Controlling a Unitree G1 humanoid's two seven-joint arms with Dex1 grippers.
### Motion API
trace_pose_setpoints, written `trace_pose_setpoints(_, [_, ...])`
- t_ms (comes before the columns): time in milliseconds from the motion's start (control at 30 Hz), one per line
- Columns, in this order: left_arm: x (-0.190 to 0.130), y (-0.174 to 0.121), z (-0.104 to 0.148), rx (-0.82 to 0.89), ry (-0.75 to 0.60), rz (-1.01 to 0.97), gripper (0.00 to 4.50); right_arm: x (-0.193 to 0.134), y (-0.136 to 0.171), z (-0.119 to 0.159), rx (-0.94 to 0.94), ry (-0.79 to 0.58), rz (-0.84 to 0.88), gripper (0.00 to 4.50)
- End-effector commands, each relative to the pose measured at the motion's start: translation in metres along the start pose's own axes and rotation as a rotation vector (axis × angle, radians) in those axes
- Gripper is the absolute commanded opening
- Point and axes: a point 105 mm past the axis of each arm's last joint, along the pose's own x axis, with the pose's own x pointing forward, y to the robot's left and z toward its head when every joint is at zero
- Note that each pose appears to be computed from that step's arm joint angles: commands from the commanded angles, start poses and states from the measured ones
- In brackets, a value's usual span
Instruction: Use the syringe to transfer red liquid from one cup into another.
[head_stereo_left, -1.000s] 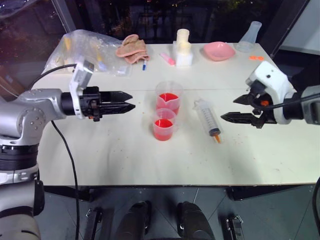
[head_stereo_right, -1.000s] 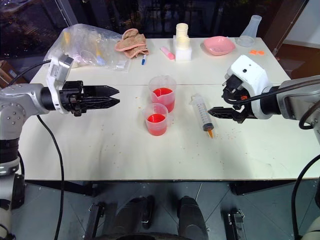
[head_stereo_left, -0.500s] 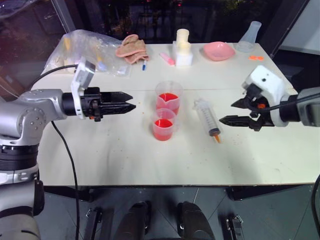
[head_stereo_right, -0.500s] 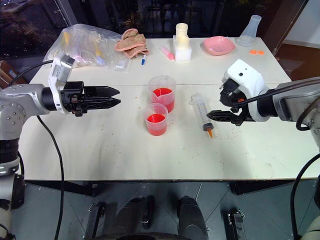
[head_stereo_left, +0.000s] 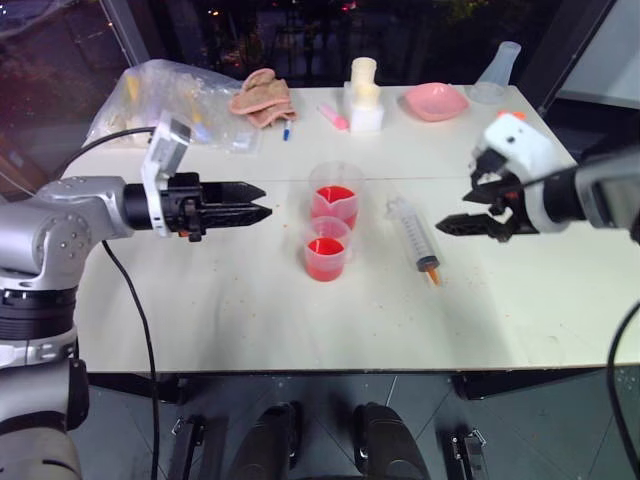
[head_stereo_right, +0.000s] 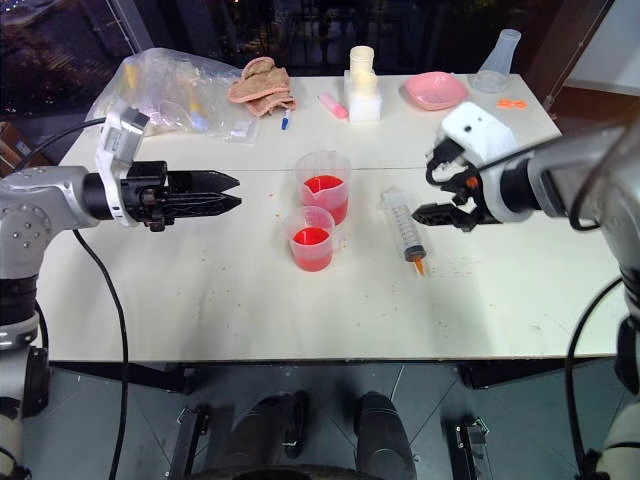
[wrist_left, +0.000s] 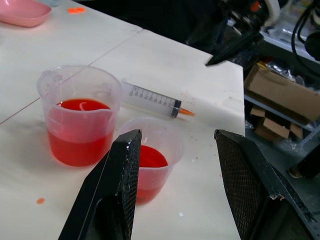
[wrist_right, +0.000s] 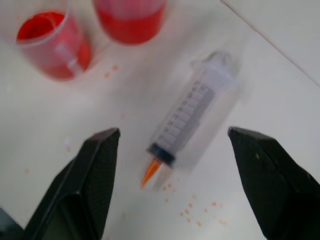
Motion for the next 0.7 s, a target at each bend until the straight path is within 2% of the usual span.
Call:
trace_pose_setpoints(33, [-0.002,-0.003,0.015,0.064,-0.014,0.008,2.44,0.005,-0.013,0.011,0.103,0.023,-0.002,3.59])
trace_pose_setpoints(200, [-0.003,-0.003,0.015,0.075,-0.018,0.022,2.44,0.035,-0.039,0.015,0.310,0.143,-0.085,3.59])
trace_pose_setpoints(367, [-0.005,-0.004,0.014,0.079,-0.025,0.037,2.44,0.062,-0.043,0.012,0.414,0.266,-0.157,3.59])
trace_pose_setpoints(700, [-0.014,-0.008,0.007,0.069,-0.027,0.094,2.44,0.113,-0.041,-0.002,0.406,0.327,-0.188,3.59])
